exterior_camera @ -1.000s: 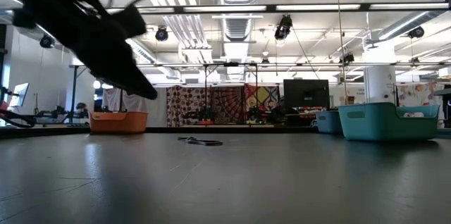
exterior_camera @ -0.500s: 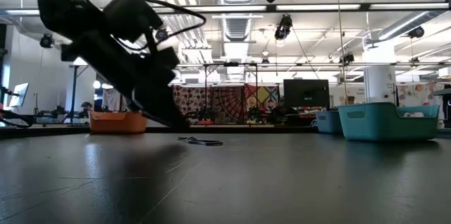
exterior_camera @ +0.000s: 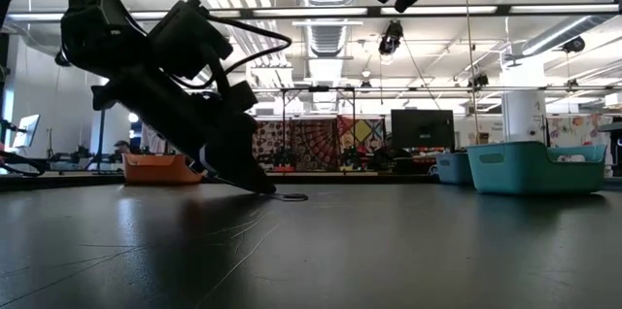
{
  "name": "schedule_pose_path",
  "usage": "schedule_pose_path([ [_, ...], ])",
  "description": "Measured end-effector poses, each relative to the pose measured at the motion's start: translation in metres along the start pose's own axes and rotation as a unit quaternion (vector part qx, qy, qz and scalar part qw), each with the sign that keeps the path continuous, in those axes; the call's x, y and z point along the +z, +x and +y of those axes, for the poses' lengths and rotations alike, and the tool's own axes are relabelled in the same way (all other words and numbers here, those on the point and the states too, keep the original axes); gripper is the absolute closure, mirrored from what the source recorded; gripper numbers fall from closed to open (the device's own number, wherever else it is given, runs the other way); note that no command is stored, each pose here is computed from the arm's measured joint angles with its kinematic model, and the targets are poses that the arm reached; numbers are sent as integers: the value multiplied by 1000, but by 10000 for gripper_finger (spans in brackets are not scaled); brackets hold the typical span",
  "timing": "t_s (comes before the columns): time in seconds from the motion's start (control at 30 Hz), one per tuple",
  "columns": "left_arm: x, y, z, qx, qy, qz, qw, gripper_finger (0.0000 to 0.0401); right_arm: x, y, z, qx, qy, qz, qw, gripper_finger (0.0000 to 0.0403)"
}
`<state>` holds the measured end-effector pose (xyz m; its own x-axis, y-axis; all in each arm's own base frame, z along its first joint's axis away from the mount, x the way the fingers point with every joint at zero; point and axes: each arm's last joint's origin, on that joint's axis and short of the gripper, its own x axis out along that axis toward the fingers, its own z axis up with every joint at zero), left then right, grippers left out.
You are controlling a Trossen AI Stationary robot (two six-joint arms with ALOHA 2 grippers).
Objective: Sort rubber bands into baskets
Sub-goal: Put the purple rubber band into the orange bin
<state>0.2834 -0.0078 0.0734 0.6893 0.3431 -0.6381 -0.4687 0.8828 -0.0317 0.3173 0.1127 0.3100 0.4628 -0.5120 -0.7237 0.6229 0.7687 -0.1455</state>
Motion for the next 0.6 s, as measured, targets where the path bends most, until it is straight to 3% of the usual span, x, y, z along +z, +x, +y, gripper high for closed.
schedule_pose_path([
  [0.3,2,-4,0,-8,-12,9,1000,387,3,-6,-17,-40,-78,-4,996,213],
  [0.47,17,-16,11,-16,-110,13,994,397,10,-15,-34,-55,-122,-15,991,213],
  [0.6,41,-34,27,-2,-146,-19,989,400,17,-23,-49,-73,-145,-38,986,213],
])
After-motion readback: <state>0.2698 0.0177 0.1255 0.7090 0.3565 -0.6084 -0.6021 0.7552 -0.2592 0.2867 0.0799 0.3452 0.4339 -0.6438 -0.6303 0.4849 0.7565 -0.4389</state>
